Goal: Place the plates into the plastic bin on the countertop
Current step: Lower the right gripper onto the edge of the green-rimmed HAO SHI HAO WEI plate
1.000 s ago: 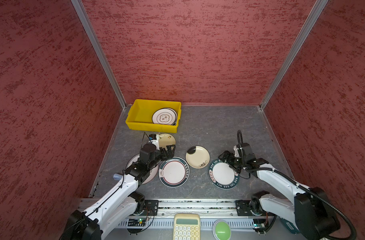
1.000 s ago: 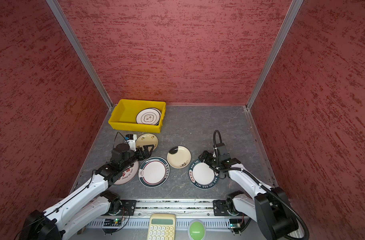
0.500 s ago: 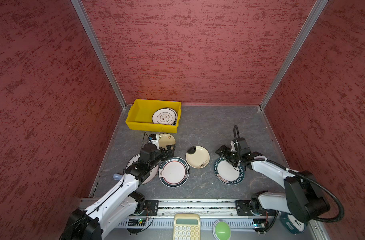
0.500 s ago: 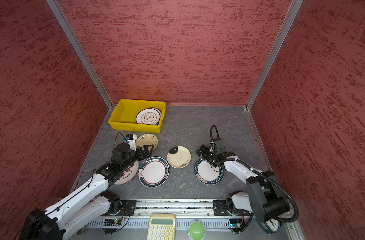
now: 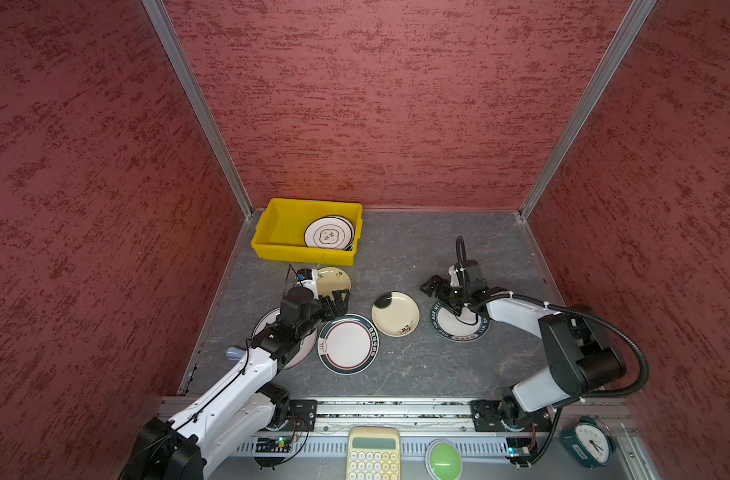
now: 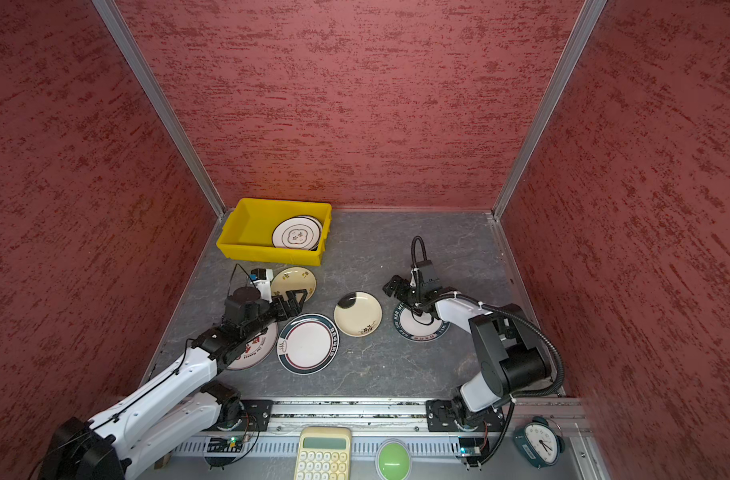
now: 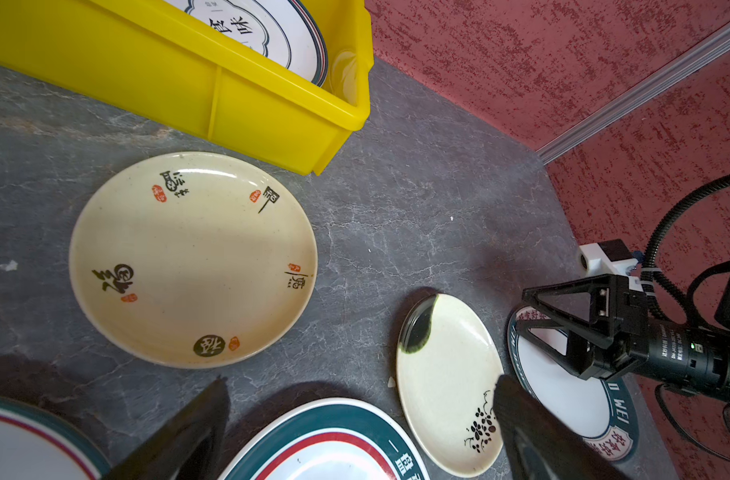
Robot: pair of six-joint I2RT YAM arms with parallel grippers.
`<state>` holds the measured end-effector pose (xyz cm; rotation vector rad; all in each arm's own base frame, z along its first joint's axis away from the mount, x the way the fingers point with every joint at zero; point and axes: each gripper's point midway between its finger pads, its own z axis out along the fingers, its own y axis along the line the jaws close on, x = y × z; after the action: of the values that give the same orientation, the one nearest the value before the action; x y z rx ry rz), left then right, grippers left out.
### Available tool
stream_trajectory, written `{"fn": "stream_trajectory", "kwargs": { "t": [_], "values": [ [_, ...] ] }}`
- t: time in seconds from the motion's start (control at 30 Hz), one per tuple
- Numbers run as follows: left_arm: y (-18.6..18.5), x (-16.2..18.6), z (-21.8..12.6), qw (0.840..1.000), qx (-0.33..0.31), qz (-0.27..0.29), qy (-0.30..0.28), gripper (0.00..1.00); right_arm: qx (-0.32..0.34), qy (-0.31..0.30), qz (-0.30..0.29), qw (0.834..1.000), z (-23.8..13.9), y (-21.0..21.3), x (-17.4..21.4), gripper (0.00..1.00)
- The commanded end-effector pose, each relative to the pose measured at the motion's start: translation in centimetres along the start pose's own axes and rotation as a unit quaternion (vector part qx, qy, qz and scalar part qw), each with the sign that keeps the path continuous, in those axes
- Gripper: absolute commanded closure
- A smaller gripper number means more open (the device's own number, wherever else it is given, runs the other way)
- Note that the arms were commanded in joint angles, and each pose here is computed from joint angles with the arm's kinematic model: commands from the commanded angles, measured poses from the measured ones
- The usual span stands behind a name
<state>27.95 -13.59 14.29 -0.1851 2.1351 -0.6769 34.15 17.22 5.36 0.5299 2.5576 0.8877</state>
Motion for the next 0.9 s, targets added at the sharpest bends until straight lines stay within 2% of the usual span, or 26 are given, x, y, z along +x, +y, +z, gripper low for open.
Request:
{"fn": "stream_trajectory", "kwargs": {
  "t": [0.0,0.43,0.73,0.87],
  "values": [
    [-0.4,-1.0,-0.3,1.000,-0.001,0.009,-0.014,0.01,-0.010,0.003,-0.012,1.000,0.7,0.7,-0.7,0.01],
    [-0.4,-1.0,-0.4,1.000,-0.001,0.009,-0.013,0.01,-0.040,-0.016,-0.037,0.998,0.9,3.9,-3.6,0.01],
    [-0.7,-1.0,-0.4,1.000,0.008,0.010,-0.012,0.01,-0.016,-0.062,-0.050,0.997,-4.0,3.6,-4.4,0.01],
    [-1.4,-1.0,-0.4,0.999,0.029,0.018,-0.014,0.01,0.019,-0.083,-0.052,0.995,-7.1,1.9,-3.9,0.01]
  ]
}}
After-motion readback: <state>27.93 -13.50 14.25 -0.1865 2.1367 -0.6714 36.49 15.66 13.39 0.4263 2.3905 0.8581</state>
